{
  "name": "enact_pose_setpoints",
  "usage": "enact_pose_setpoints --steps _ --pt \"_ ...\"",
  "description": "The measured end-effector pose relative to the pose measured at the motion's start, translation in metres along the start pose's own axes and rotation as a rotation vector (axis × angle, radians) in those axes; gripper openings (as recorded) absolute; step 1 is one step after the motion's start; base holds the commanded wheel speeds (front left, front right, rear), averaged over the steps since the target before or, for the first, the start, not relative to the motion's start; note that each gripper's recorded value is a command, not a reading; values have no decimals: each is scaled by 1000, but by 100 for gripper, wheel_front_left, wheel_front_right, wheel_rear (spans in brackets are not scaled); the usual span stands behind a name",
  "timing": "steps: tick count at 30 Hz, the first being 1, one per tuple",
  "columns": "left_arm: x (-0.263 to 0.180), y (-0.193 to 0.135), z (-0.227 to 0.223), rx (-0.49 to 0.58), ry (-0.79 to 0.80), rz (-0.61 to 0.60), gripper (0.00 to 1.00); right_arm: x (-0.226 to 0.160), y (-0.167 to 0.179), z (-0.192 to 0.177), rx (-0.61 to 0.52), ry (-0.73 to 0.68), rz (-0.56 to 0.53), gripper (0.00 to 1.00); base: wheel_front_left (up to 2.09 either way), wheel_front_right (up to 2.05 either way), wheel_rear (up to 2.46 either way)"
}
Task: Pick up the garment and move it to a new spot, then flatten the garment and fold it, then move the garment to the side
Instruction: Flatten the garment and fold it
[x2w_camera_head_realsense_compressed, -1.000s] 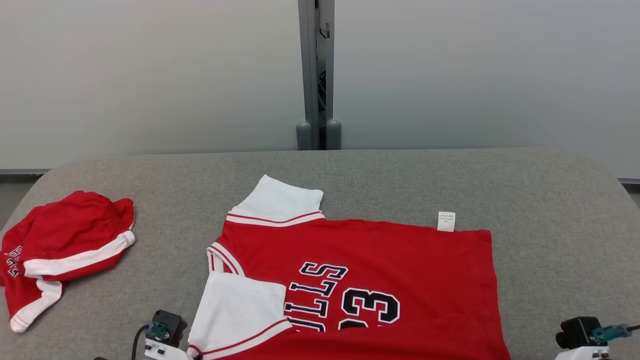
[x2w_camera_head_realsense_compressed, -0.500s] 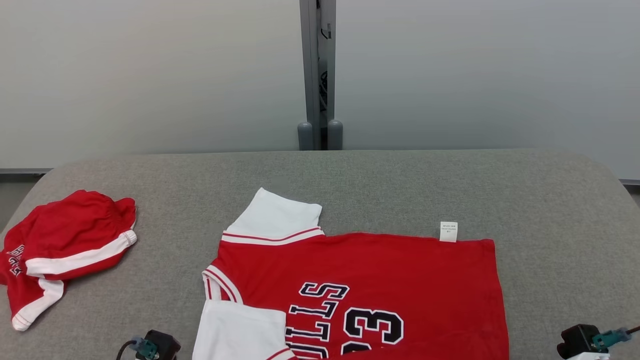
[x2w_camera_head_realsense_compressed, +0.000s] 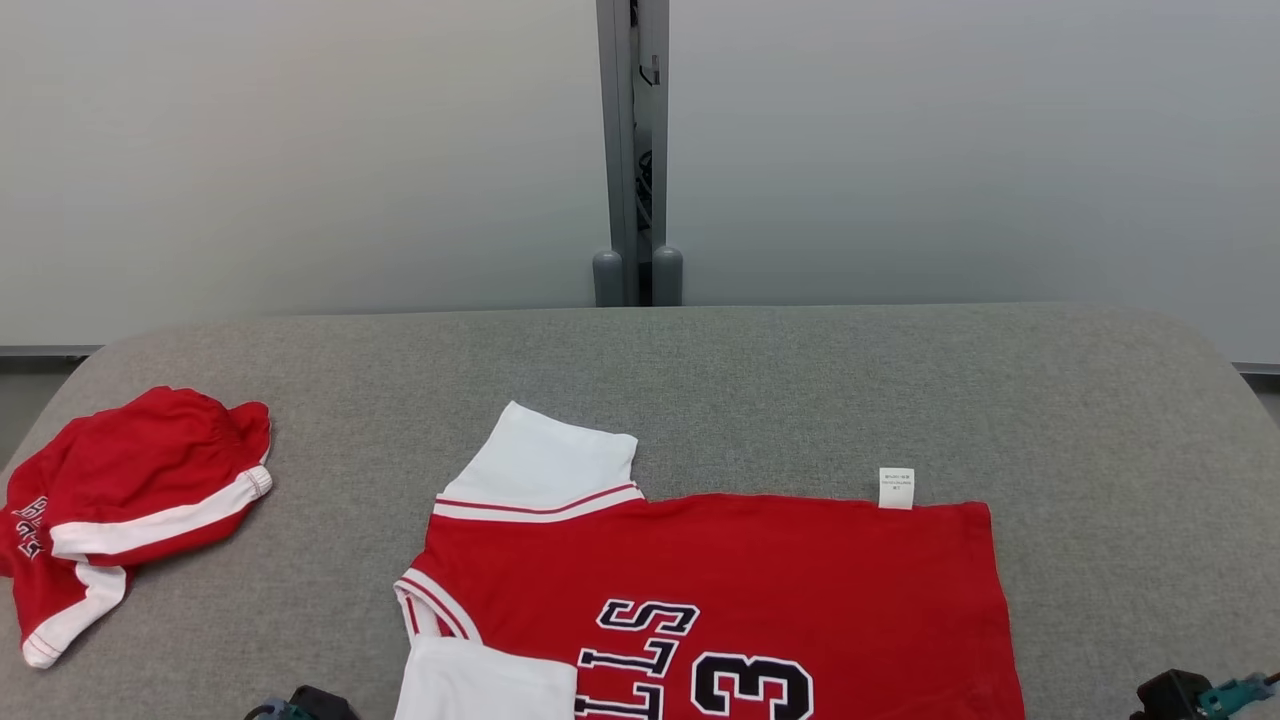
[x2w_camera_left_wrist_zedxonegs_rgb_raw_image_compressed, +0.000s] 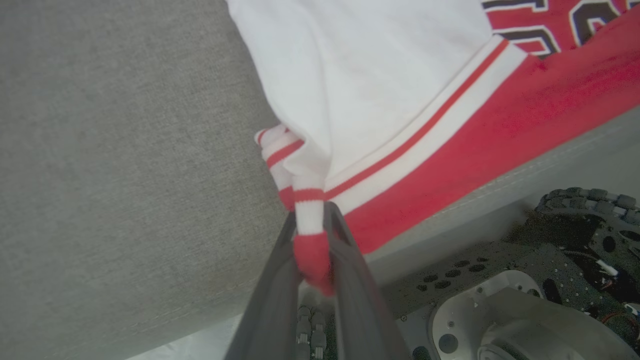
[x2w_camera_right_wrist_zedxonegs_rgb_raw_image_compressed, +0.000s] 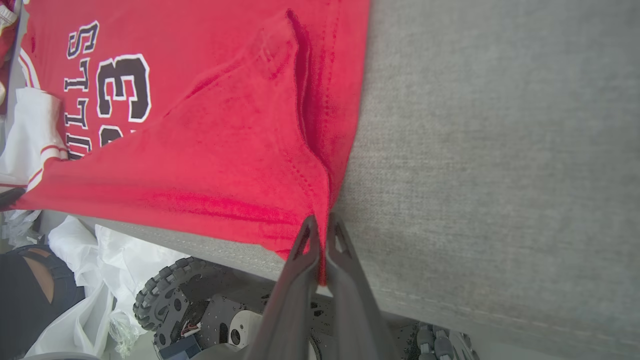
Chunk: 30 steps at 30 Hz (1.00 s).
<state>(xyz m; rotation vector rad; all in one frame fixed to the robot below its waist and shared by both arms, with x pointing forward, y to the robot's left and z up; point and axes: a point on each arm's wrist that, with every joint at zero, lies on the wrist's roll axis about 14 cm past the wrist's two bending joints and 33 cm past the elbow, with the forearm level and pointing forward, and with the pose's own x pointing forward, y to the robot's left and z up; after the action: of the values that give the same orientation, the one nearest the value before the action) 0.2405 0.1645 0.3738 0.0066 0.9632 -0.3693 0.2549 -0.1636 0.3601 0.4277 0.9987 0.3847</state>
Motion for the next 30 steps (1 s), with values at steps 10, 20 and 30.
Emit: enact_pose_setpoints --steps 10,20,30 --pt "-9 25 20 19 -95 118 100 -4 -11 25 -22 -114 -44 100 0 0 0" --pt "-53 54 139 25 -655 307 100 -36 -2 123 -241 -603 -71 100 0 0 0" --pt "-61 22 189 -17 -1065 297 100 -94 54 195 -419 -1068 -76 100 0 0 0"
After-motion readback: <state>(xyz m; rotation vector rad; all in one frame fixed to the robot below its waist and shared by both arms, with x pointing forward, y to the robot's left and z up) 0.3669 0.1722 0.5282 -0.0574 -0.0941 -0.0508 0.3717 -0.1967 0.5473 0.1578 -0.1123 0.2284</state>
